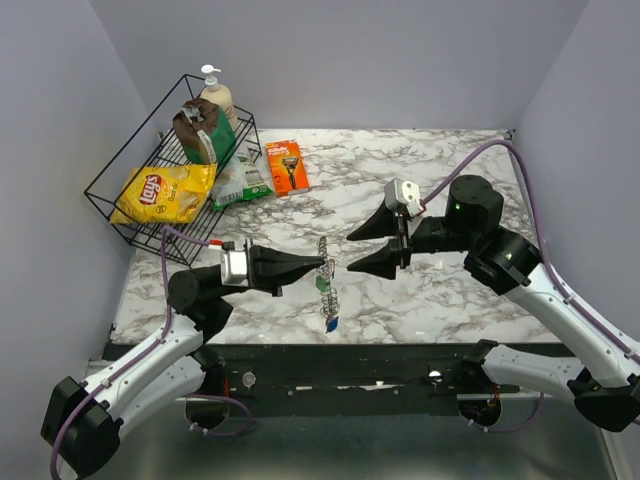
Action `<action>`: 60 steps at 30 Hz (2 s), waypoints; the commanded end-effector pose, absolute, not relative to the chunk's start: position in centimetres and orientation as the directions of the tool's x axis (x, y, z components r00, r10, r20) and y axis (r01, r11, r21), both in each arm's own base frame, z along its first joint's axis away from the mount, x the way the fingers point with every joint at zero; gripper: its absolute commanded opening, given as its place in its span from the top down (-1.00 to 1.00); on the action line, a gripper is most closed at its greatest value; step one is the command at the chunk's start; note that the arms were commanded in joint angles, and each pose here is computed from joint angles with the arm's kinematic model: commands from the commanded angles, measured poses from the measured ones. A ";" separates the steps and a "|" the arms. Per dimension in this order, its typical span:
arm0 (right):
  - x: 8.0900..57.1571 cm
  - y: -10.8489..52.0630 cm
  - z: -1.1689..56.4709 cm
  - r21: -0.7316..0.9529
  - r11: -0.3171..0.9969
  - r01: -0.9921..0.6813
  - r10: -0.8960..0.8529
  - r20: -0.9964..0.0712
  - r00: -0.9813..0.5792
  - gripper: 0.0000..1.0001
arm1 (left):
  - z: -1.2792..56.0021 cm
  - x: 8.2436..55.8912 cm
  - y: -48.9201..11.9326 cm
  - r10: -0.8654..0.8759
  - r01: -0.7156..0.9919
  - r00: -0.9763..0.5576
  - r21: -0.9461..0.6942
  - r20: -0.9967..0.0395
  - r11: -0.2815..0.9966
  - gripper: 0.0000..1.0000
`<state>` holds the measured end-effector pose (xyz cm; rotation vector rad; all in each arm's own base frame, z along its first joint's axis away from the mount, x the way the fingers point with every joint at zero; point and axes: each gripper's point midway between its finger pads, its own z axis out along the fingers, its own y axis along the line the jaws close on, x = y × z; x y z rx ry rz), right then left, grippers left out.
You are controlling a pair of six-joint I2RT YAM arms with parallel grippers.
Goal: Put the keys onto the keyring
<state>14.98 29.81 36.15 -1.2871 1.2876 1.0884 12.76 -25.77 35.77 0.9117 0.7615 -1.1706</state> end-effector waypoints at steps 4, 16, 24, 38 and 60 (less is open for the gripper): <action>11.7 30.4 36.8 -0.036 -0.194 -0.980 -0.066 -0.997 0.050 -0.18 | 38.4 11.4 -25.1 -0.492 0.956 0.293 0.267 -0.820 0.123 1.00; 12.1 31.4 36.8 0.023 -0.219 -0.975 -0.062 -0.998 -0.009 0.18 | 38.1 11.7 -25.6 -0.472 0.959 0.281 0.260 -0.835 0.110 1.00; 12.8 31.7 36.6 0.031 -0.187 -0.982 -0.064 -0.998 -0.019 0.48 | 38.2 11.8 -25.6 -0.464 0.959 0.284 0.263 -0.839 0.111 1.00; 13.1 32.0 35.9 0.052 -0.182 -0.982 -0.083 -0.996 -0.038 0.80 | 38.4 11.8 -25.7 -0.459 0.957 0.288 0.269 -0.841 0.107 1.00; 14.1 32.2 33.6 0.094 -0.141 -0.985 -0.139 -0.987 -0.075 0.99 | 39.3 11.0 -25.5 -0.482 0.952 0.299 0.294 -0.823 0.089 1.00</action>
